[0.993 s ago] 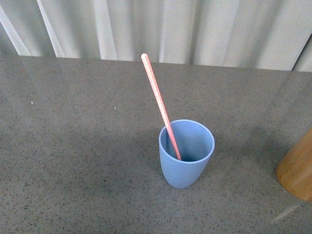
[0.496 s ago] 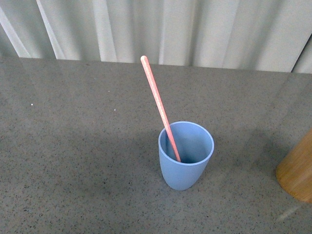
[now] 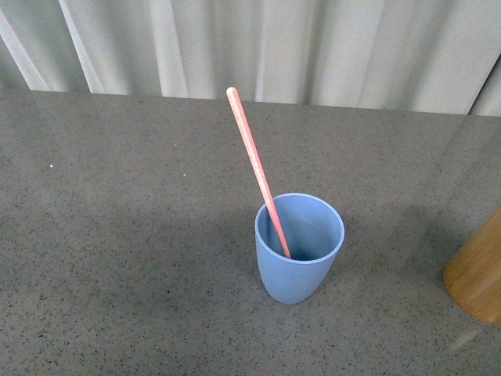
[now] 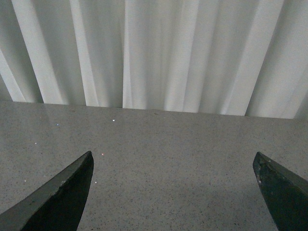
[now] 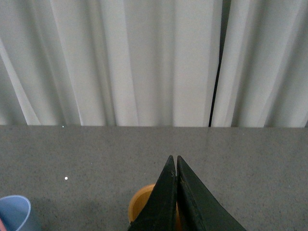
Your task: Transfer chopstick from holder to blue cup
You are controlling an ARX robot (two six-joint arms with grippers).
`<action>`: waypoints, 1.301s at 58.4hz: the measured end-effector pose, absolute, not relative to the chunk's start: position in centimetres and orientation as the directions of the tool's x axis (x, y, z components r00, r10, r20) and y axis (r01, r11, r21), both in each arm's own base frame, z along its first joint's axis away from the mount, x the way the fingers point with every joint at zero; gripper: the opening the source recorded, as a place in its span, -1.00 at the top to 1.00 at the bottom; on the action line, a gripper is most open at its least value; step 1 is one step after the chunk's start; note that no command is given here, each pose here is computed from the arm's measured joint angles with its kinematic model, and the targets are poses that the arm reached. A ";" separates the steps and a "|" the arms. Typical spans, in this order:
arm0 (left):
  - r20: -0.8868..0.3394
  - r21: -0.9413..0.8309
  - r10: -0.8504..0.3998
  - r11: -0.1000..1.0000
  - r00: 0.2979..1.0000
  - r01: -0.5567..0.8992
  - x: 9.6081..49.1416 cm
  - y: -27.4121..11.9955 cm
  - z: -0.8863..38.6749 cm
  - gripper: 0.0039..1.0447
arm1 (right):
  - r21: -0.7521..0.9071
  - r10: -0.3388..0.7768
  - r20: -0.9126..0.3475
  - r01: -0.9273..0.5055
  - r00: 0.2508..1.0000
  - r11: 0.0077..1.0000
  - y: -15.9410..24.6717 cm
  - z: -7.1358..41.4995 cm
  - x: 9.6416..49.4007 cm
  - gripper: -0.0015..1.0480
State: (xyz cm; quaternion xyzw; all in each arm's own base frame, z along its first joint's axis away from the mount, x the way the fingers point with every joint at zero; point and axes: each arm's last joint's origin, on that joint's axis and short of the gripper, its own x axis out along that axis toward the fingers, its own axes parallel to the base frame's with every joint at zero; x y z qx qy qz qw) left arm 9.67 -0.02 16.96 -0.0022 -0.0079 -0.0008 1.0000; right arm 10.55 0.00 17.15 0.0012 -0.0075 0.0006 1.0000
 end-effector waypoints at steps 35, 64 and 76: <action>0.017 -0.004 -0.002 1.000 1.000 0.002 9.7 0.0 17.0 -0.87 | 0.002 0.001 0.015 -0.001 1.000 1.000 0.0 16.9 9.7 0.33; 0.017 -0.004 -0.002 1.000 1.000 0.002 9.7 0.0 17.0 -0.87 | 0.003 0.001 0.015 -0.001 1.000 1.000 0.0 16.9 9.7 -0.81; 0.017 -0.004 -0.002 1.000 1.000 0.002 9.7 0.0 17.0 -0.87 | 0.003 0.001 0.015 -0.001 1.000 1.000 0.0 16.9 9.7 -0.81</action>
